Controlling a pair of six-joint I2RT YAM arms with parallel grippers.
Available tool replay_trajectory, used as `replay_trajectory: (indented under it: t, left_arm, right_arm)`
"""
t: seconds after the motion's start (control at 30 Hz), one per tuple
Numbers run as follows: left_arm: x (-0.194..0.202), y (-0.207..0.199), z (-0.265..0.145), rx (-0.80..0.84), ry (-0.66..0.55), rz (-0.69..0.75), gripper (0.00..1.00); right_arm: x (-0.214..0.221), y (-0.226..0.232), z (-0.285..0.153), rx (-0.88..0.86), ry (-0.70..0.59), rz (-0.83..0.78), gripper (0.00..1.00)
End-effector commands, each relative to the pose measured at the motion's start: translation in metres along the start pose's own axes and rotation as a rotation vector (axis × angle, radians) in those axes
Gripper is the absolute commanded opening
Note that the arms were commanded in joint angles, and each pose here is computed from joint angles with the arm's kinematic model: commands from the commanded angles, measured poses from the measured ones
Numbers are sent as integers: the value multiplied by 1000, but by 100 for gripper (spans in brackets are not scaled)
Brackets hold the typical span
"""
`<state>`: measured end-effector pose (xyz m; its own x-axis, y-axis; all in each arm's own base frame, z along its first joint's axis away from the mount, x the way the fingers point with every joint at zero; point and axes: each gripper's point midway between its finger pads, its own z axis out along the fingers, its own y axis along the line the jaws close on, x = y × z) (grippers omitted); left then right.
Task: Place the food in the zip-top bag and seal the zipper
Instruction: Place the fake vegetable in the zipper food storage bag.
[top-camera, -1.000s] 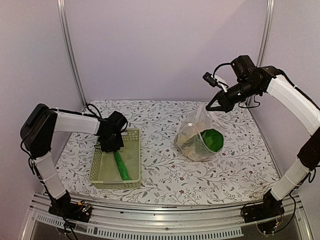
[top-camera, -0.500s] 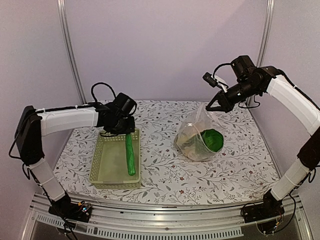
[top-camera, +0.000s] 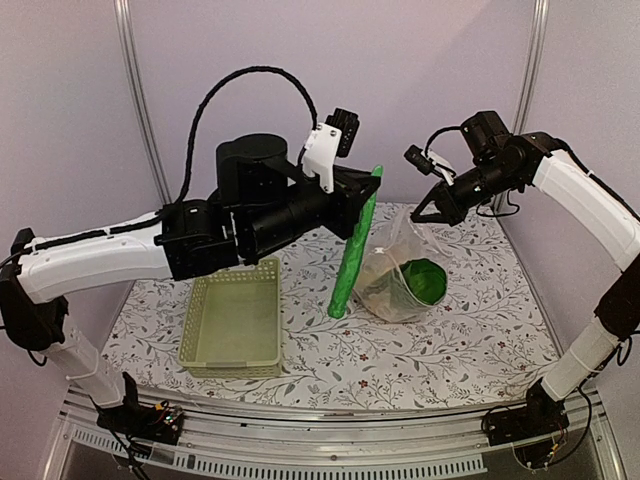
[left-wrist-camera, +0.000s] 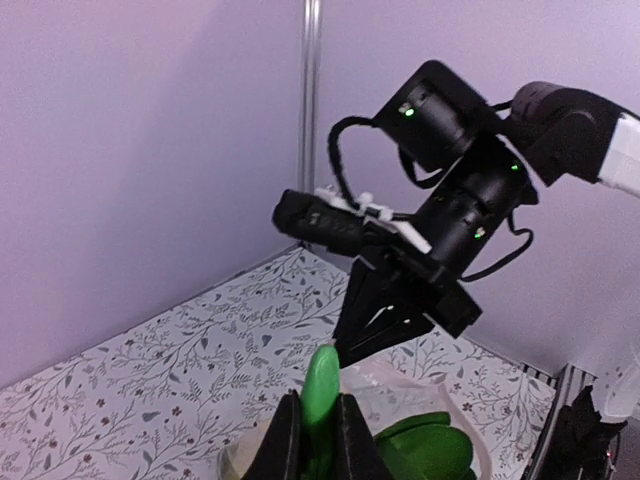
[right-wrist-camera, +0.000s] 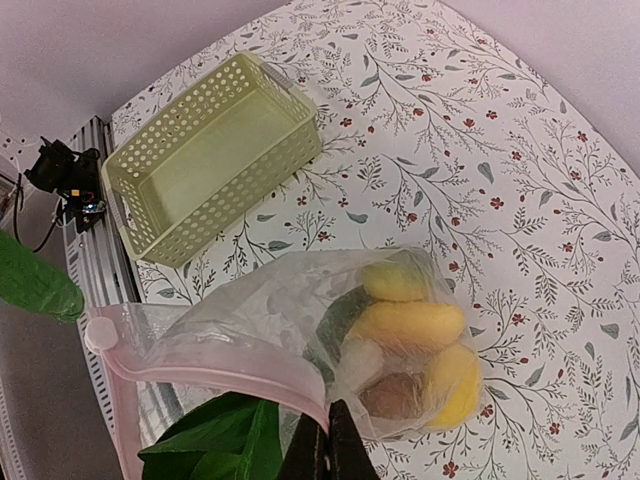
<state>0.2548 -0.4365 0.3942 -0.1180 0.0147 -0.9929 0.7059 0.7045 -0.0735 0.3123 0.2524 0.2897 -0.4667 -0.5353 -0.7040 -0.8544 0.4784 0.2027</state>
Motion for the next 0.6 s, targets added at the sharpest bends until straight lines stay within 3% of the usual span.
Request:
replay_trajectory:
  t: [0.0, 0.3, 0.57]
  left_arm:
    - [-70, -64, -22, 240, -268, 126, 0]
    - [-102, -139, -43, 576, -523, 278, 0]
    - [-87, -160, -15, 613, -584, 483, 0]
  right_arm:
    - [-1, 2, -3, 14, -4, -22, 0]
    - [1, 1, -1, 16, 4, -21, 0]
    - [3, 1, 0, 13, 9, -18, 0]
